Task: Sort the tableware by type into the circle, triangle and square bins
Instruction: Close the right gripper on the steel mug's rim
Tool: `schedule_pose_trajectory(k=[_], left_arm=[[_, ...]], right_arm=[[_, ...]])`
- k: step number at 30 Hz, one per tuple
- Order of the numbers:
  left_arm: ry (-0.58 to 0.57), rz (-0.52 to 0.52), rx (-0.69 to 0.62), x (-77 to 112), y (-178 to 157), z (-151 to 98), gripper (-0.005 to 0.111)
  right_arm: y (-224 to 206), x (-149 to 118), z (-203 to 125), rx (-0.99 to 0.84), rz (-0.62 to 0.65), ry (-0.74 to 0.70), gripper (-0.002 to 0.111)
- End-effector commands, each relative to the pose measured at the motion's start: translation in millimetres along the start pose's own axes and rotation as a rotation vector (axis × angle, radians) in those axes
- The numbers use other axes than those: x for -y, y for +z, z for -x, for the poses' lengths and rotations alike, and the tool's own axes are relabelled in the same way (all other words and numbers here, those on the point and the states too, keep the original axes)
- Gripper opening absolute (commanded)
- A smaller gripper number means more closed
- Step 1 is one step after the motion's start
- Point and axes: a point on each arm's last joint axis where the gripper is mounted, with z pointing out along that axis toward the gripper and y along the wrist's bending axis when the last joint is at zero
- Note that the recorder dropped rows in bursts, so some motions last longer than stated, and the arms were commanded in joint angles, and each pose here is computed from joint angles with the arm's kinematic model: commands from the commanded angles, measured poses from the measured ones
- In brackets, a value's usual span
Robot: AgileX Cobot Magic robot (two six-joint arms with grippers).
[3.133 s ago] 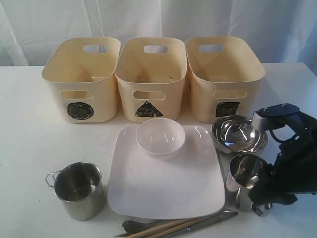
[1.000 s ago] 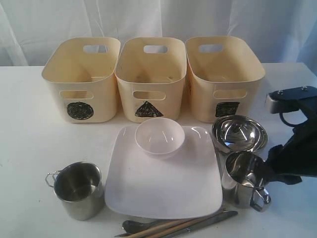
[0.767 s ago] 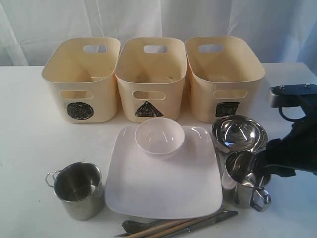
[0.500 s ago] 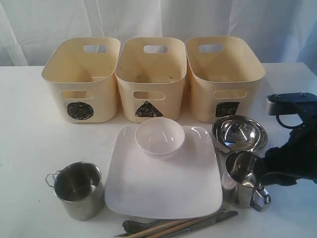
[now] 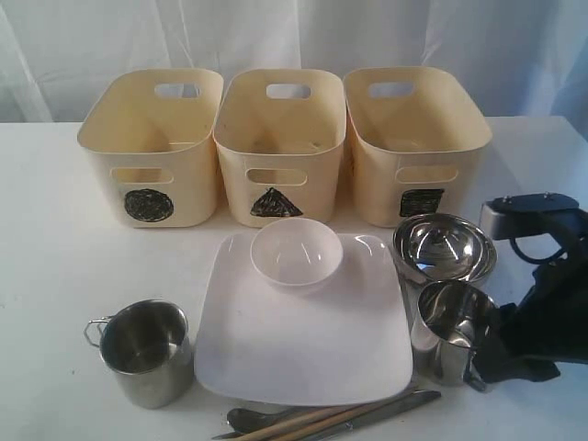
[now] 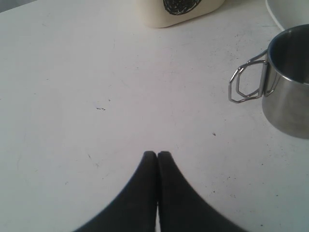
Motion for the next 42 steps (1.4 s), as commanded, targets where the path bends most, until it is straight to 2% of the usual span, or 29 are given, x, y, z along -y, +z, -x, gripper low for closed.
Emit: schedule_pose_trajectory(k=[1,6,12,42], left_arm=[[-0.001,-0.006,0.002,0.6,0.2,-1.1,0.000],[-0.001,-0.006,0.002,0.6,0.2,-1.1,0.000],[-0.001,-0.006,0.002,0.6,0.2,-1.1,0.000],[-0.001,-0.006,0.002,0.6,0.2,-1.1,0.000]], right_arm=[[12.1,1.7,-9.6,0.009,-0.010,-0.050,0.054],[25.8,2.9,-18.2,0.055,-0.013,-0.080,0.054],[32.2,7.6,-17.5,0.146,-0.062,-0.036,0.054],[38.9,9.7,-21.6,0.195,-0.082,-0.010,0.054]])
